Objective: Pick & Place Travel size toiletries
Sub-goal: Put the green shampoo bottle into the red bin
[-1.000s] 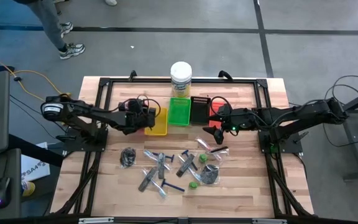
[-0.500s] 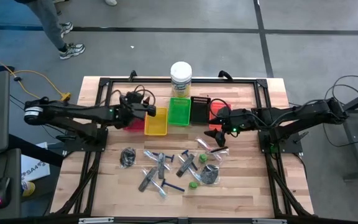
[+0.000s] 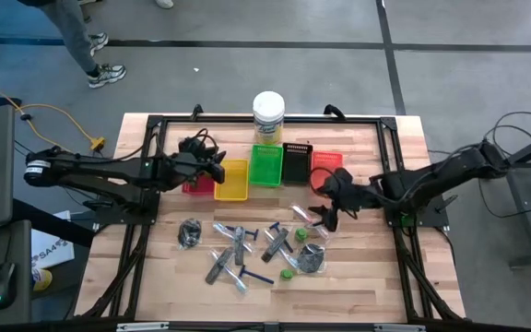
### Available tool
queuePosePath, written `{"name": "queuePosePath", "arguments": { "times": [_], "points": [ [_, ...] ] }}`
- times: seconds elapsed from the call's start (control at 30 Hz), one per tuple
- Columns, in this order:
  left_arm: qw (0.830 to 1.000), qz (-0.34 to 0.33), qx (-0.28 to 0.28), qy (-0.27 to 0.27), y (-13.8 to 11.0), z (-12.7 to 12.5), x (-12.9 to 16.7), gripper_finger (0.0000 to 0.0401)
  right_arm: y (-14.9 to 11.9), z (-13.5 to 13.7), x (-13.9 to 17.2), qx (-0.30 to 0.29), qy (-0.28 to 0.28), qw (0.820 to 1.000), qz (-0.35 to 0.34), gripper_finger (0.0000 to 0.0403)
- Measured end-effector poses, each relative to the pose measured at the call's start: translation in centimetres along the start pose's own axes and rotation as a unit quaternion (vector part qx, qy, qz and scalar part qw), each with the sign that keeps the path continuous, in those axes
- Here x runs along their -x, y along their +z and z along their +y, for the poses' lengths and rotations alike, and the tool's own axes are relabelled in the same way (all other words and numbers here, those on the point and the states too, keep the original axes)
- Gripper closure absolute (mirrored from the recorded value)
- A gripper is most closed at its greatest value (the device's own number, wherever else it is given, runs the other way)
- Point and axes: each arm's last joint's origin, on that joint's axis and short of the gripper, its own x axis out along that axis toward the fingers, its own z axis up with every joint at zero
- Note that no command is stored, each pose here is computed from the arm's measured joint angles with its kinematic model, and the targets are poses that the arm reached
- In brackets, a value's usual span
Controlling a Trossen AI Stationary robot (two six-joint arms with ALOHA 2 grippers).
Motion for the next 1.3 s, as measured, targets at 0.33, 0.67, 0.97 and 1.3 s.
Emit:
{"name": "queuePosePath", "arguments": {
  "times": [0.33,0.67,0.97,1.3],
  "points": [
    [1.0,0.004,-0.001,-0.012,-0.1,-0.3,0.2,0.0269,-4.1,3.9,-3.0,-0.001,-0.037,0.999,0.036,0.012],
    [0.999,0.018,-0.001,-0.033,-0.2,-0.4,0.2,0.0269,-7.2,6.4,-3.9,-0.038,-0.041,0.998,0.043,0.012],
    [0.998,0.03,-0.004,-0.051,-0.3,-0.5,0.2,0.0269,-10.8,8.2,-5.9,-0.034,-0.055,0.996,0.066,0.012],
    [0.997,0.038,-0.005,-0.064,-0.3,-0.5,0.2,0.0269,-12.1,8.5,-8.5,-0.082,-0.088,0.993,0.012,0.012]
  ]
}}
